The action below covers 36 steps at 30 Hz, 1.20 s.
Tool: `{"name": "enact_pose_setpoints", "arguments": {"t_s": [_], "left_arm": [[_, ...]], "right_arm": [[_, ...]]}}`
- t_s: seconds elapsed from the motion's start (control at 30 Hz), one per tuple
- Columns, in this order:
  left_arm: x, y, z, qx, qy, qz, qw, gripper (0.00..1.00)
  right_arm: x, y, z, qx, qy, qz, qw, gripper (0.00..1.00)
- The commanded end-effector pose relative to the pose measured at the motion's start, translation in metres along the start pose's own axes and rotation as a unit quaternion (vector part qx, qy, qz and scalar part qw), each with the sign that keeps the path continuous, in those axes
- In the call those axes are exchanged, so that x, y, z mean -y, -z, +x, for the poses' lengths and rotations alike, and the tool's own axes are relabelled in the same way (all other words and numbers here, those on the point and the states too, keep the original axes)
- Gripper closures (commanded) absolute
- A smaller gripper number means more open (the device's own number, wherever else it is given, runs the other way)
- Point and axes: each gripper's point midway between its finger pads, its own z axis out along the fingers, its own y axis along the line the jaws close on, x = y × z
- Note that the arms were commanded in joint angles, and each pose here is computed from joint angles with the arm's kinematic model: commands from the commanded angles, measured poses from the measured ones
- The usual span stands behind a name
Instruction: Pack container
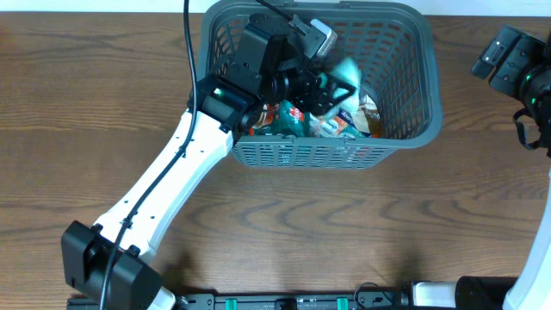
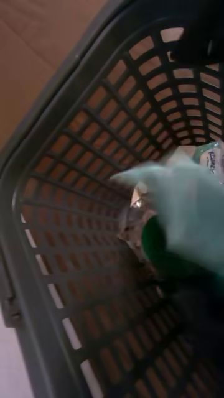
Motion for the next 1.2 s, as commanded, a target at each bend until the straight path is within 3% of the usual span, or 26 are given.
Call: {"name": "enact_pose_setpoints", "arguments": {"t_s": [0.0, 0.13, 0.27, 0.47, 0.53, 0.8, 1.17], "left_arm": [[0.006, 0.003, -0.009, 0.015, -0.011, 0.009, 1.0, 0.02], [0.003, 0.018, -0.028, 0.047, -0.014, -0.012, 0.999, 0.01], [-0.046, 0.067, -0.051, 0.091, 0.013, -0.166, 0.982, 0.01], [-0.118, 0.203, -0.051, 0.122, 0.056, -0.409, 0.903, 0.02], [-0.129, 0.247, -0.041, 0.12, 0.071, -0.458, 0.878, 0.01], [-0.133, 0.326, -0.007, 0.102, 0.108, -0.52, 0.841, 0.01], [-0.129, 0.331, -0.002, 0.097, 0.111, -0.521, 0.841, 0.01]], "right_arm": [[0.004, -0.001, -0.001, 0.002, -0.009, 0.009, 1.0, 0.01], [0.004, -0.001, -0.001, 0.002, -0.009, 0.009, 1.0, 0.01], [0.004, -0.001, -0.001, 0.002, -0.009, 0.009, 1.0, 0.01], [0.004, -0.001, -0.001, 0.002, -0.009, 0.009, 1.0, 0.01], [0.004, -0.001, -0.001, 0.002, -0.009, 0.009, 1.0, 0.01], [0.004, -0.001, -0.001, 0.002, -0.009, 0.009, 1.0, 0.01], [0.004, -0.001, -0.001, 0.002, -0.009, 0.009, 1.0, 0.01]]}}
